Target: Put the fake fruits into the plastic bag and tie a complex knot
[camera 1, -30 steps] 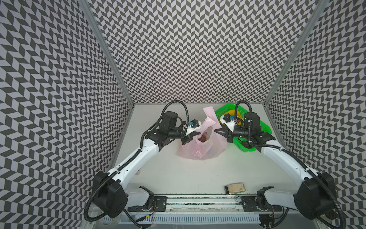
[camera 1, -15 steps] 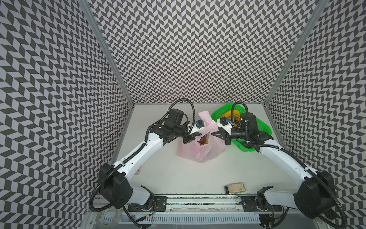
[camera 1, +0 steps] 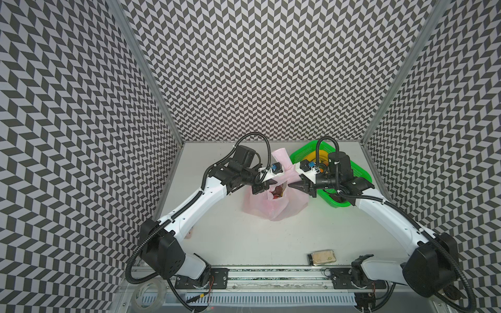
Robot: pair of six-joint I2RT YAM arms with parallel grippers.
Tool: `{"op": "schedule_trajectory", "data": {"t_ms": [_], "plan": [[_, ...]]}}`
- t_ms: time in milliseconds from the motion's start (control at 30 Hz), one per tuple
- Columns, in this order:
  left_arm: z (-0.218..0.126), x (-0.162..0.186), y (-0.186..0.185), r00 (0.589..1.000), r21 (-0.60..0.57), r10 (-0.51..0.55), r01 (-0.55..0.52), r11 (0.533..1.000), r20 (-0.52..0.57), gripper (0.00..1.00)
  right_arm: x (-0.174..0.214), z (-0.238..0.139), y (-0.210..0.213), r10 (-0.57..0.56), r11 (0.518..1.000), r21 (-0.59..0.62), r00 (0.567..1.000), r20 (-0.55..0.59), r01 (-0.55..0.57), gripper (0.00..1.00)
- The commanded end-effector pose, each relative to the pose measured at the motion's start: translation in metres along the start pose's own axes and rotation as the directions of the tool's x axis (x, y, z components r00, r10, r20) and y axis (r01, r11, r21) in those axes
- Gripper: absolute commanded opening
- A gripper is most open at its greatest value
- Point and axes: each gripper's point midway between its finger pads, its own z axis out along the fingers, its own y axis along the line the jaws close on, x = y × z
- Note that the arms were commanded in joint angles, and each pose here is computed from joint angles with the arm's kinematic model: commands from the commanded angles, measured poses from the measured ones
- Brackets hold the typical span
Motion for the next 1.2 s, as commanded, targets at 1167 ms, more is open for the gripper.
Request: {"op": "schedule_trajectory", "data": {"t_ms": [1167], "plan": [[0.0,-0.013,0.01,0.998,-0.032,0.043,-0.044,0.999,-0.042,0.0,-0.051,-0.01,0.004,-0.027,0.999,-0.012,0.992,0.126,0.029,0.15]]}}
